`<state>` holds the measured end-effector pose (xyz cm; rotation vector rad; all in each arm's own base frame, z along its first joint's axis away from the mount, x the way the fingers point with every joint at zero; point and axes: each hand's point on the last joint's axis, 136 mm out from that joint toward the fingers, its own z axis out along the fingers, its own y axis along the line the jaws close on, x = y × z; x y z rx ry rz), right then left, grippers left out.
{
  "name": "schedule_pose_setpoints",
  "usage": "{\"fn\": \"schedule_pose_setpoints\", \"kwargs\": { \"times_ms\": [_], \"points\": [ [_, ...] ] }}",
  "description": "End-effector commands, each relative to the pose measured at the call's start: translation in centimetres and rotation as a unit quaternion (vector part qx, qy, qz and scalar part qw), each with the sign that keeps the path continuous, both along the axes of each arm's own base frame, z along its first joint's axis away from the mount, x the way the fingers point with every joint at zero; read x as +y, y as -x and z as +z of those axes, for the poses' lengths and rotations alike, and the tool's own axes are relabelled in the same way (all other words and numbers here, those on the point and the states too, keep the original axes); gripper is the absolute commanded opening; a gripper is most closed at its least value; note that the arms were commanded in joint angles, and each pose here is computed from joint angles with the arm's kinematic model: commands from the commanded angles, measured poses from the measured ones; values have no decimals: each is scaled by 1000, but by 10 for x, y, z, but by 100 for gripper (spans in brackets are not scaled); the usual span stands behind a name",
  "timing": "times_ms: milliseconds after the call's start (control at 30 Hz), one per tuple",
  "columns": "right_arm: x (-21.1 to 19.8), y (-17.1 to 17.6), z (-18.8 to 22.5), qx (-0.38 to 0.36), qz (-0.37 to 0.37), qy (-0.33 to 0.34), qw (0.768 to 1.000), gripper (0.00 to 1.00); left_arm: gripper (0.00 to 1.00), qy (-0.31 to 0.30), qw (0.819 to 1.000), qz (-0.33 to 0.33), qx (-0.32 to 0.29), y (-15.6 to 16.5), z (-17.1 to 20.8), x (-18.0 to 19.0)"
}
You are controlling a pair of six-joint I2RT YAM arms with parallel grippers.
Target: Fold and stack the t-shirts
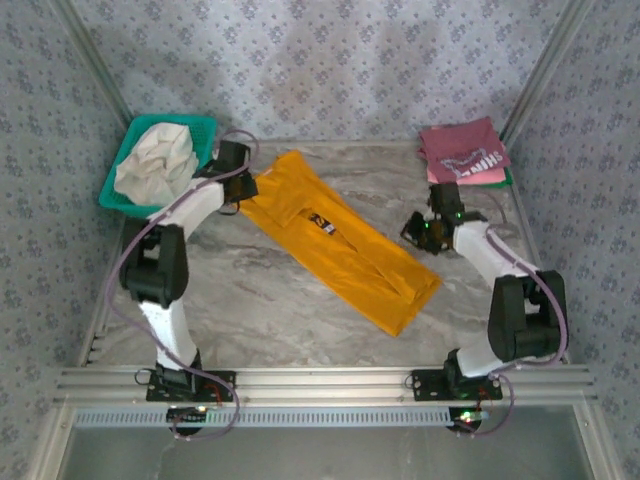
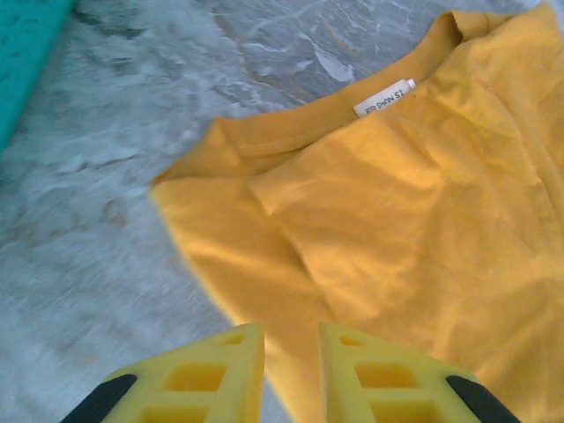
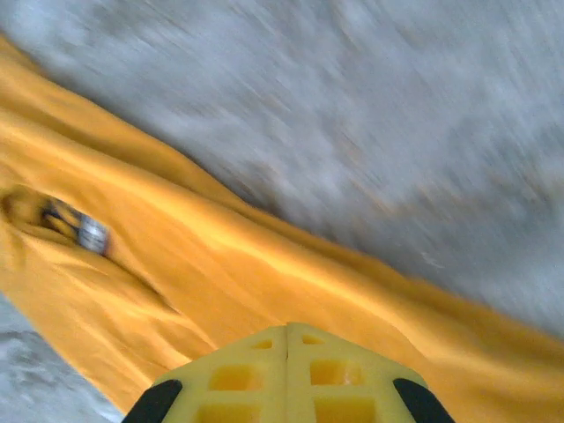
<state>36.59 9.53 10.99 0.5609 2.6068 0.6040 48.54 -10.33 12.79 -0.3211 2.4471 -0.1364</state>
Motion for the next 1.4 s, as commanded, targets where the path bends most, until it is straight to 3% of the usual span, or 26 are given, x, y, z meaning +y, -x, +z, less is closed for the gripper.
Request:
{"fn": "schedule_pose_setpoints", "kwargs": {
  "times_ms": [0,100,267,467,600,900,1067,1200,1367],
  "points": [
    [8,-11,-15,38,76,38,996,0,23,30,998,-39,28,25,-21,-38],
    [9,-27,-33,73,86,27,993,0,22,12,997,-60,43,36,-40,-62],
    [5,-30,-57,97,83,28,991,0,20,24,996,-52,68,19,-66,-70],
    [-2,-18,-70,105,70,17,992,0,19,27,995,-51,84,-7,-86,-79],
    [-3,11,-86,125,70,11,990,0,18,33,992,-61,104,-21,-102,-86],
    [7,73,-107,171,69,-16,983,0,18,56,991,-85,86,-64,-98,-110],
    [48,102,-122,189,94,-42,977,0,18,71,987,-126,68,-93,-91,-138],
    [85,113,-126,195,116,-54,972,0,18,70,985,-152,46,-114,-79,-152],
    [91,103,-115,176,107,-62,977,0,24,46,985,-166,9,-129,-45,-147]
  ]
}}
